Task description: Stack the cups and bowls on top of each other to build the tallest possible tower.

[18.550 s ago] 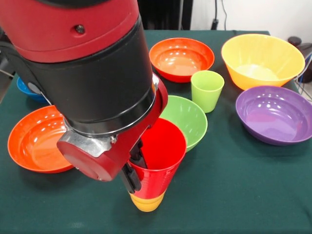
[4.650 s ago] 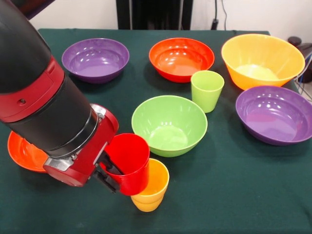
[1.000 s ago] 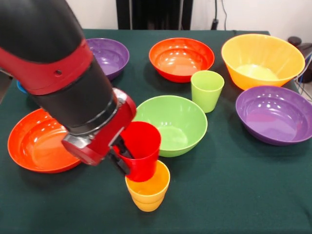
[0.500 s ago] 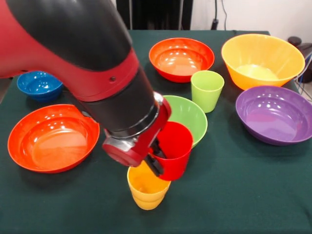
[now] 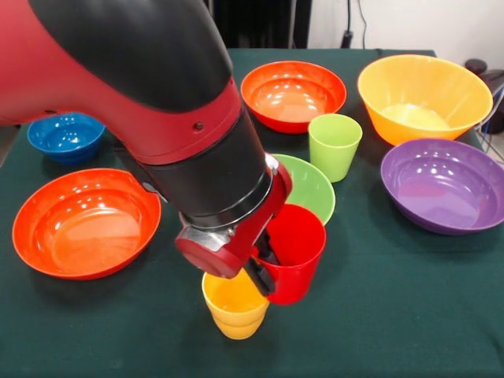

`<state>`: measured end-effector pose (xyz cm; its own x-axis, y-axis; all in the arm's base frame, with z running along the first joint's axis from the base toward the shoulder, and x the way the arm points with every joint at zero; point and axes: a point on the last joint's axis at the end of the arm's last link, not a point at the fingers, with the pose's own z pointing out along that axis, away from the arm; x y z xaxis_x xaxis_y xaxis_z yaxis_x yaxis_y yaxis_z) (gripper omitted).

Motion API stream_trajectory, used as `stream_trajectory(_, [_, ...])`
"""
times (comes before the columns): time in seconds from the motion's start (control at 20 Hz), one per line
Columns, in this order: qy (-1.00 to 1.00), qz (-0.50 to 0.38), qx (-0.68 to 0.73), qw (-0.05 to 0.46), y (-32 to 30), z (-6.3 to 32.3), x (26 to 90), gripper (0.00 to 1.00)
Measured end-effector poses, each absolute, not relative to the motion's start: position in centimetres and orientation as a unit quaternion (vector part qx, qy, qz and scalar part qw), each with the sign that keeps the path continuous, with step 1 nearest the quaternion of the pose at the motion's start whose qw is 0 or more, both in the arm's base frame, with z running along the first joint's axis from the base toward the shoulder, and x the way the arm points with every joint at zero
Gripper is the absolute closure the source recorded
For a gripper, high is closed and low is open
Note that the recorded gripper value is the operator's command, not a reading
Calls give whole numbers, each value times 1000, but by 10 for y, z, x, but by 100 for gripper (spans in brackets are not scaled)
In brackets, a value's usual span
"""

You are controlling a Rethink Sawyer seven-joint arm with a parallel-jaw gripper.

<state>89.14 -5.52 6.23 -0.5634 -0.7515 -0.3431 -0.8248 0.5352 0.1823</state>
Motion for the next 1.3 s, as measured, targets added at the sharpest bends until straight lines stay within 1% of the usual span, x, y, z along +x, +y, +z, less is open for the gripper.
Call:
stream_trajectory(0.6, [884, 139, -427, 131, -90, 78, 905, 100])
stream_trajectory(1.3, [888, 133, -426, 110, -102, 67, 895, 100])
